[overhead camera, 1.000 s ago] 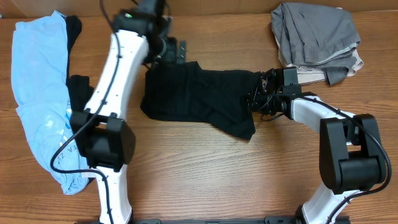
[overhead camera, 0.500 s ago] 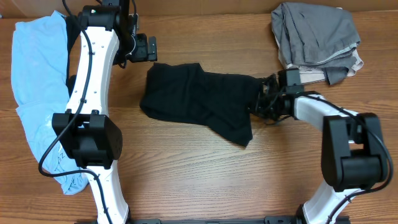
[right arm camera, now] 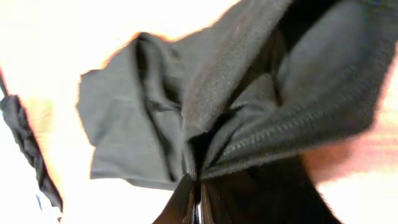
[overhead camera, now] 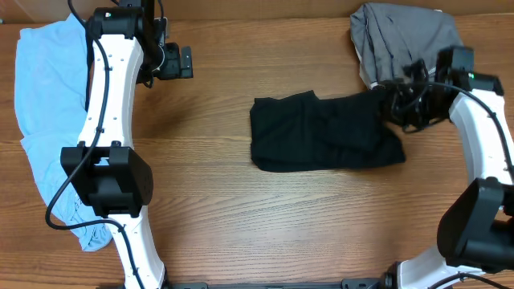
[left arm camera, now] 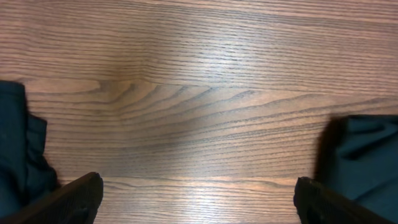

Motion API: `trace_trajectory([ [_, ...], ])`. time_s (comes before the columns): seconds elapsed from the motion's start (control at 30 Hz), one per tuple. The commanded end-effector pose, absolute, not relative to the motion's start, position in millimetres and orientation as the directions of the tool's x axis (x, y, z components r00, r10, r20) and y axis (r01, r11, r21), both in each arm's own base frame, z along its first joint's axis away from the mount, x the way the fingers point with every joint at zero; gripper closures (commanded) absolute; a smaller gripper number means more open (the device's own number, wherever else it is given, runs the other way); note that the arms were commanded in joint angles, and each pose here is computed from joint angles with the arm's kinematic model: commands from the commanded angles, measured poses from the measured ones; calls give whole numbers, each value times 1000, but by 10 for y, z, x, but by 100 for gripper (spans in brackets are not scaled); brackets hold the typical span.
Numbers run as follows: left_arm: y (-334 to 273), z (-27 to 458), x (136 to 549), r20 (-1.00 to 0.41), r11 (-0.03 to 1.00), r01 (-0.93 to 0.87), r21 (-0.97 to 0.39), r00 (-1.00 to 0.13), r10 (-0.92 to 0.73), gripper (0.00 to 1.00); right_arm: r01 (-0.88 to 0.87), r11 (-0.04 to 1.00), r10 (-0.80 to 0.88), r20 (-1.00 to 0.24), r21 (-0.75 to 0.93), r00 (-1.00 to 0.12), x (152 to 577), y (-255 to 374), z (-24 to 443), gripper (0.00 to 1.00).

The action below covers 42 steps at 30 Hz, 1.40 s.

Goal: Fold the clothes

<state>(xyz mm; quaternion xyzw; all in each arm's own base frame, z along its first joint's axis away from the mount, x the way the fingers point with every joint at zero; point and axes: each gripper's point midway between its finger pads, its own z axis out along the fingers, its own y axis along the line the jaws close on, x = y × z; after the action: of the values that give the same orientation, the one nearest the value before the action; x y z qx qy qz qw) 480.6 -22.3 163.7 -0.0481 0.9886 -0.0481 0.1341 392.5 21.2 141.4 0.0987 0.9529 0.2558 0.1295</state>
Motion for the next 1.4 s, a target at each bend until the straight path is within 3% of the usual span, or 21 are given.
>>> trace_trajectory([
  [0.0, -214, 1675, 4842, -279, 994, -59, -97, -957, -84, 0, -47, 861, 129, -307, 506, -943, 4045, 640, 1737, 96],
  [0.2, -218, 1676, 4844, -280, 994, -56, -96, -957, -81, 0, -194, 877, -17, -376, 439, -927, 4075, 1641, 1715, 96],
  [0.43, -219, 1667, 4848, -281, 994, -52, -95, -957, -77, 0, -345, 873, -190, -411, 345, -892, 3908, 2685, 1336, 94],
  [0.47, -218, 1663, 4848, -281, 994, -52, -95, -957, -76, 0, -369, 864, -215, -411, 343, -886, 3870, 2816, 1264, 85],
  [0.57, -219, 1649, 4855, -281, 994, -52, -95, -957, -77, 0, -405, 851, -261, -401, 335, -878, 3781, 3026, 1112, 34],
  [0.6, -218, 1649, 4855, -281, 994, -52, -95, -957, -76, 0, -410, 848, -265, -402, 336, -877, 3768, 3048, 1111, 23],
  [0.63, -218, 1641, 4857, -281, 994, -52, -95, -957, -76, 0, -412, 847, -265, -405, 336, -875, 3770, 3054, 1126, 15],
  [0.73, -219, 1633, 4868, -285, 994, -51, -95, -956, -76, 0, -414, 840, -249, -429, 351, -868, 3796, 3051, 1359, 6],
  [0.87, -219, 1555, 4879, -281, 994, -52, -95, -957, -77, 0, -422, 831, -195, -522, 362, -831, 3859, 2893, 2256, 3],
  [0.93, -219, 1518, 4868, -273, 994, -53, -95, -959, -77, 0, -407, 848, -188, -525, 339, -830, 3867, 2812, 2332, 2],
  [1.17, -219, 1415, 4853, -259, 994, -54, -93, -963, -76, 0, -311, 928, -209, -409, 203, -889, 3821, 2401, 1838, 4],
  [1.37, -219, 1371, 4842, -251, 994, -54, -93, -965, -76, 0, -309, 941, -243, -353, 141, -903, 3774, 2279, 1324, 19],
])
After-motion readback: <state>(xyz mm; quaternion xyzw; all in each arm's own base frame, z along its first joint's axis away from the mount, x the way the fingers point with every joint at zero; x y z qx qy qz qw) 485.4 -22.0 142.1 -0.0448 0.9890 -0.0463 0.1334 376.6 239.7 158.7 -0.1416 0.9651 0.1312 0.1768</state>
